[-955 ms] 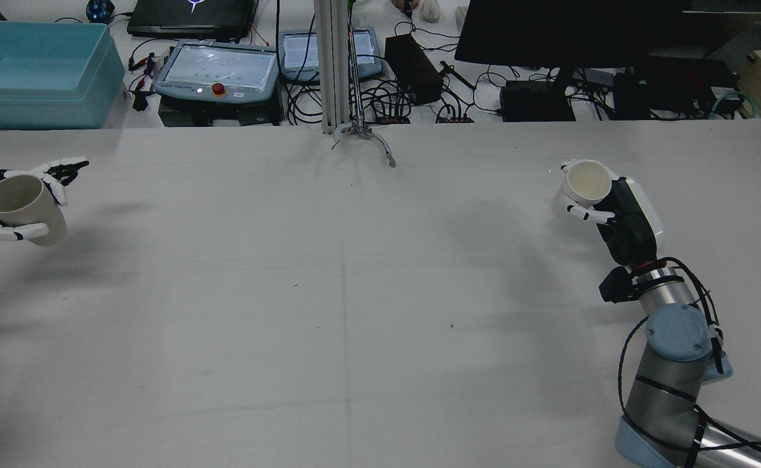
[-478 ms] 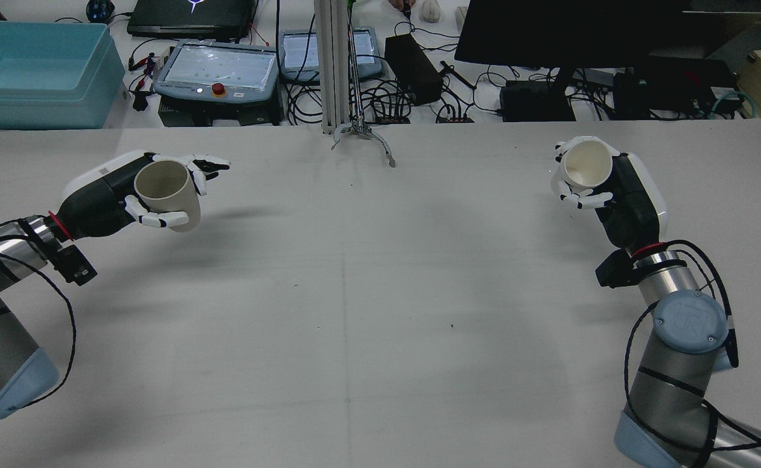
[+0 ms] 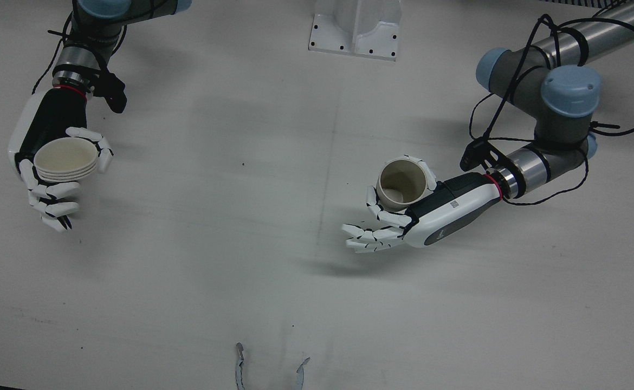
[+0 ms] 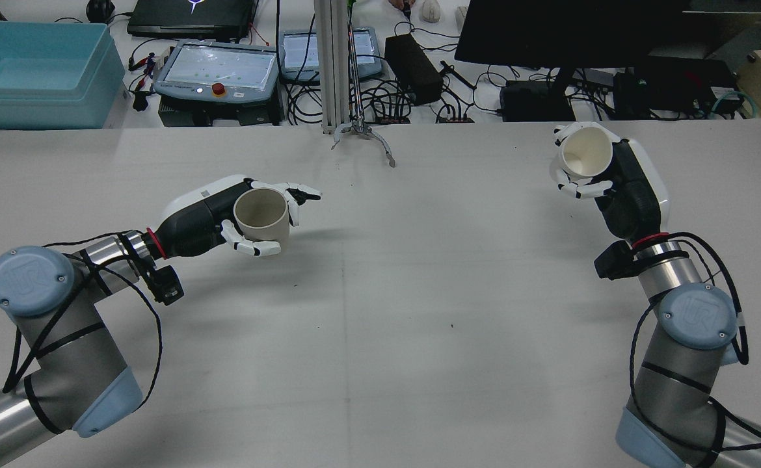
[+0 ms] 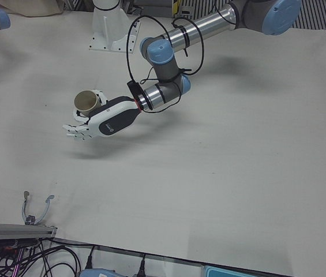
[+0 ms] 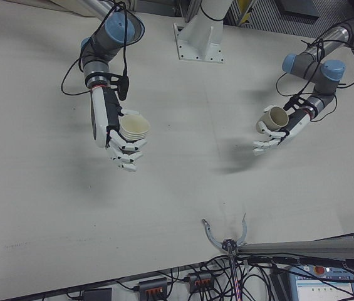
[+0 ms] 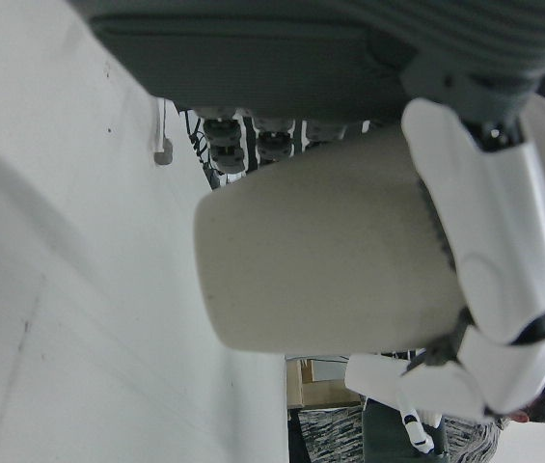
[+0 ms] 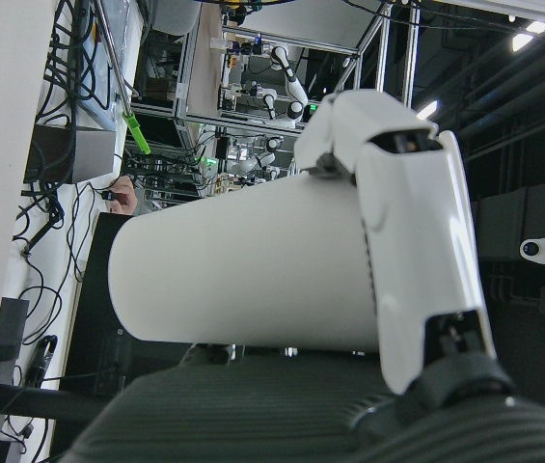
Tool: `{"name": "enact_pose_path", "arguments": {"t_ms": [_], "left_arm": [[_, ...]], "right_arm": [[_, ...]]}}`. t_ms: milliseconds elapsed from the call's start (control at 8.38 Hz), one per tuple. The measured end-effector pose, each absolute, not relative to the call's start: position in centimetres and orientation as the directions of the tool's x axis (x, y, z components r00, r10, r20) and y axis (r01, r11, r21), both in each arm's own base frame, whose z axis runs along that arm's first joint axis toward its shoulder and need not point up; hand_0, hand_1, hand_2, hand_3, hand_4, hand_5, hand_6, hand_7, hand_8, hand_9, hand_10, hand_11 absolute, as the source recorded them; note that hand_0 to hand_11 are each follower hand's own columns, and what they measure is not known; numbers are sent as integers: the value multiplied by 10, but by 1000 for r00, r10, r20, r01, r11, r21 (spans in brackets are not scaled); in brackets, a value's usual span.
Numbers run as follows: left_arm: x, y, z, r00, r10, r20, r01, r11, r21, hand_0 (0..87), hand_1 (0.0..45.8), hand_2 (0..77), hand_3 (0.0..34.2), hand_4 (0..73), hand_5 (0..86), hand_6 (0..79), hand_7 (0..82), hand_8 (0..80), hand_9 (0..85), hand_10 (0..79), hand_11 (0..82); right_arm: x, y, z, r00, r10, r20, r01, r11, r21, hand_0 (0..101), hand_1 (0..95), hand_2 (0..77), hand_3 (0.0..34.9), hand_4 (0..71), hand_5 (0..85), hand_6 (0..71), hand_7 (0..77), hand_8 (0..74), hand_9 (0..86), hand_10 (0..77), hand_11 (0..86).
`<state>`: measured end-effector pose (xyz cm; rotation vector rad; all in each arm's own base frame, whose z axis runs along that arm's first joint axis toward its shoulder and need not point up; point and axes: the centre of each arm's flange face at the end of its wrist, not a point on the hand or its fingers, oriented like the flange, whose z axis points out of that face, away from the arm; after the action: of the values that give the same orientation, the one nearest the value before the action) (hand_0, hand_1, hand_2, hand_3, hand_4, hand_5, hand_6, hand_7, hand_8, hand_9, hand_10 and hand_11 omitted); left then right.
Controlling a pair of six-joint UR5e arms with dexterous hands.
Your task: Pour water
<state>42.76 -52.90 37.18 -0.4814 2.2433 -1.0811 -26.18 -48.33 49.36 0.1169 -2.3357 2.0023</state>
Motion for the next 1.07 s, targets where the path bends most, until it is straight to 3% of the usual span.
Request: {"name": "enact_pose_path", "arguments": {"t_ms": [358, 597, 716, 836, 1075], "left_arm": [[483, -501, 352, -714, -590, -377, -97, 616, -782, 492, 87, 431, 0, 513, 387, 191, 213, 125, 125, 76, 114], [497, -492, 342, -704, -598, -382, -108, 622, -775, 492, 87, 431, 0, 518, 387, 191, 213, 120, 120, 76, 114], [501, -491, 336, -702, -601, -382, -113, 624, -774, 492, 87, 431, 0, 518, 387, 191, 213, 120, 120, 76, 114], [505, -488, 332, -700, -604, -382, -117, 624, -773, 492, 87, 431, 0, 518, 387, 191, 213, 120, 120, 76, 114], [510, -486, 325, -698, -607, -381, -126, 627, -769, 493, 87, 431, 0, 513, 387, 191, 213, 120, 120, 76, 114]], "right_arm": [[-264, -491, 453, -985, -52, 164, -171, 195, -966, 800, 213, 491, 0, 213, 464, 262, 480, 158, 245, 136, 235], [-278, -502, 390, -952, -115, 282, -303, 252, -919, 797, 213, 491, 0, 213, 464, 267, 491, 158, 240, 120, 207], [-285, -508, 351, -926, -154, 345, -376, 287, -881, 727, 207, 496, 0, 218, 464, 284, 524, 131, 207, 114, 185], [-290, -502, 316, -893, -193, 407, -449, 319, -834, 799, 207, 496, 0, 218, 464, 284, 529, 115, 185, 109, 185], [-298, -458, 251, -783, -299, 546, -622, 359, -696, 753, 207, 502, 0, 218, 464, 284, 529, 115, 185, 109, 196]]}}
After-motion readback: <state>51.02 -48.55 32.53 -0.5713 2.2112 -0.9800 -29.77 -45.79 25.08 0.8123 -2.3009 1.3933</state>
